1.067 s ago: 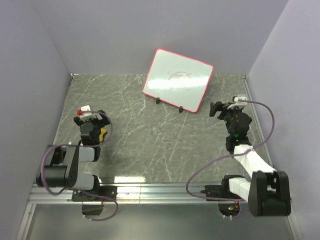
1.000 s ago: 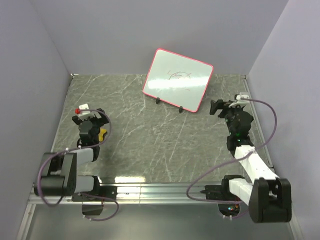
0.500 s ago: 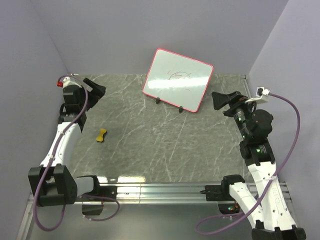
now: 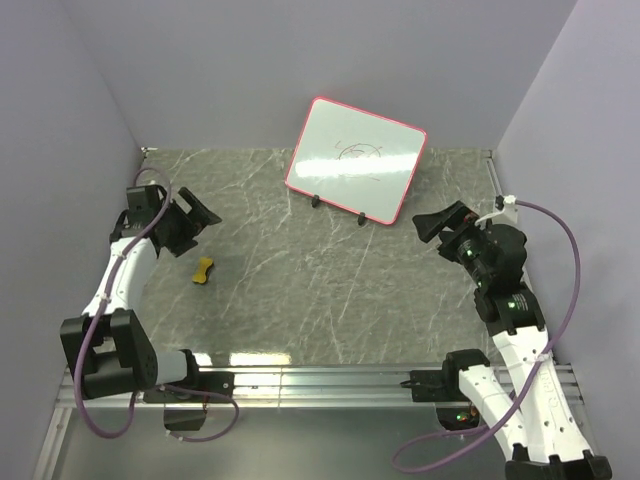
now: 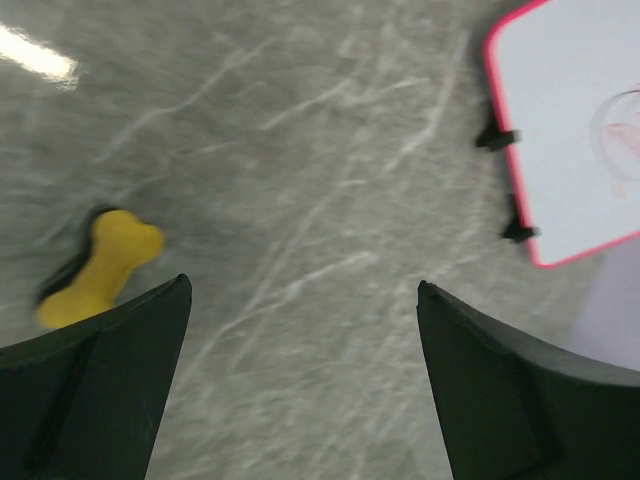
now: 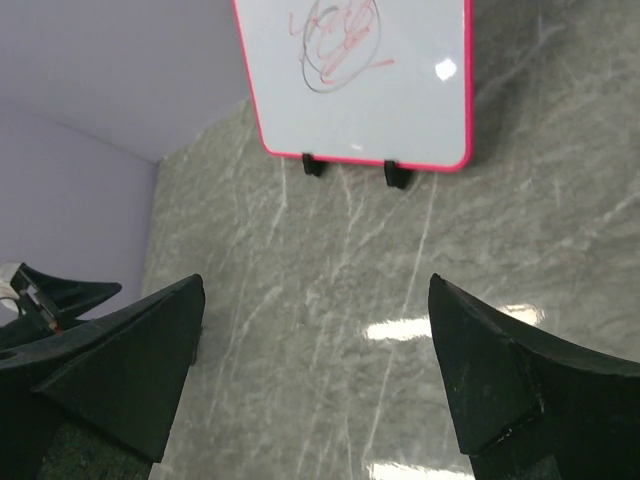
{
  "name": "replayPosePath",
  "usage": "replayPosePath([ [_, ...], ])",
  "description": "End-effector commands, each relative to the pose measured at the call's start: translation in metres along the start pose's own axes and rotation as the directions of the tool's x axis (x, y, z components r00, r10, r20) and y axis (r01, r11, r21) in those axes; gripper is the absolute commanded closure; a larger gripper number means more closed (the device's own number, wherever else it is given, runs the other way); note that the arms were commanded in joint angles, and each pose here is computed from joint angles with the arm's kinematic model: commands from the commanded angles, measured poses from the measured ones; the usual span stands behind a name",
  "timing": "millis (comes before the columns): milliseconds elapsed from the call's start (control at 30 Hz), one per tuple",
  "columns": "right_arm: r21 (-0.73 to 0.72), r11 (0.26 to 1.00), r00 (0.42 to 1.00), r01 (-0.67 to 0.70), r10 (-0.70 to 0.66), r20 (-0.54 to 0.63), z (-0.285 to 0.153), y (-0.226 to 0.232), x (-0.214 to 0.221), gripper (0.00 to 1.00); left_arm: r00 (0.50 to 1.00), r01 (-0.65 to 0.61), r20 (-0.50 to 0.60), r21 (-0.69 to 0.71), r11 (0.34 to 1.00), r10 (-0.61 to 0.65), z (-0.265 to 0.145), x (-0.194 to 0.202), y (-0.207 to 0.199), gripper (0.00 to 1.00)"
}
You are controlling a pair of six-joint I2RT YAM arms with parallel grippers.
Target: Erase the whiteboard
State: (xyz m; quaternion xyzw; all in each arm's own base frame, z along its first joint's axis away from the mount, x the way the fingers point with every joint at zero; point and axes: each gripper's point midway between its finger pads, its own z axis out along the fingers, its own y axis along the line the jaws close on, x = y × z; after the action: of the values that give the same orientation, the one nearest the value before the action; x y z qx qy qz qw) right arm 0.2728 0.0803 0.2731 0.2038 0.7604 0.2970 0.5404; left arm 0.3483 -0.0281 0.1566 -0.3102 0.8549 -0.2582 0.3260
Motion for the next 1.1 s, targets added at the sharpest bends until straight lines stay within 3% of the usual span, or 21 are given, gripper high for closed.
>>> replayPosePath([
  [0,0.07,0.997,0.999,0.033,-0.032,-0.028,-0.003,-0.011,0.007,0.01,0.992,-0.121,-0.065,-0.234,0.965,0.109,-0.008,0.017,0.05,0.01],
  [233,0.074,0.996,0.988,0.056,-0.045,-0.15,-0.005,-0.017,0.037,0.02,0.97,-0.244,-0.087,-0.277,0.929,0.229,-0.009,0.022,0.065,0.0],
  [400,0.065,0.995,0.972,0.069,-0.052,-0.229,-0.008,-0.021,0.059,0.03,0.973,-0.226,-0.127,-0.338,0.914,0.194,0.014,0.021,0.079,0.01],
  [667,0.079,0.989,0.961,0.124,-0.099,-0.258,-0.012,-0.027,0.065,0.04,0.961,-0.244,-0.21,-0.349,0.905,0.179,0.049,0.036,0.092,0.01],
  [1067,0.137,0.976,0.959,0.17,-0.132,-0.252,-0.016,-0.048,0.07,0.04,0.942,-0.273,-0.295,-0.389,0.88,0.162,0.054,0.064,0.118,0.06],
])
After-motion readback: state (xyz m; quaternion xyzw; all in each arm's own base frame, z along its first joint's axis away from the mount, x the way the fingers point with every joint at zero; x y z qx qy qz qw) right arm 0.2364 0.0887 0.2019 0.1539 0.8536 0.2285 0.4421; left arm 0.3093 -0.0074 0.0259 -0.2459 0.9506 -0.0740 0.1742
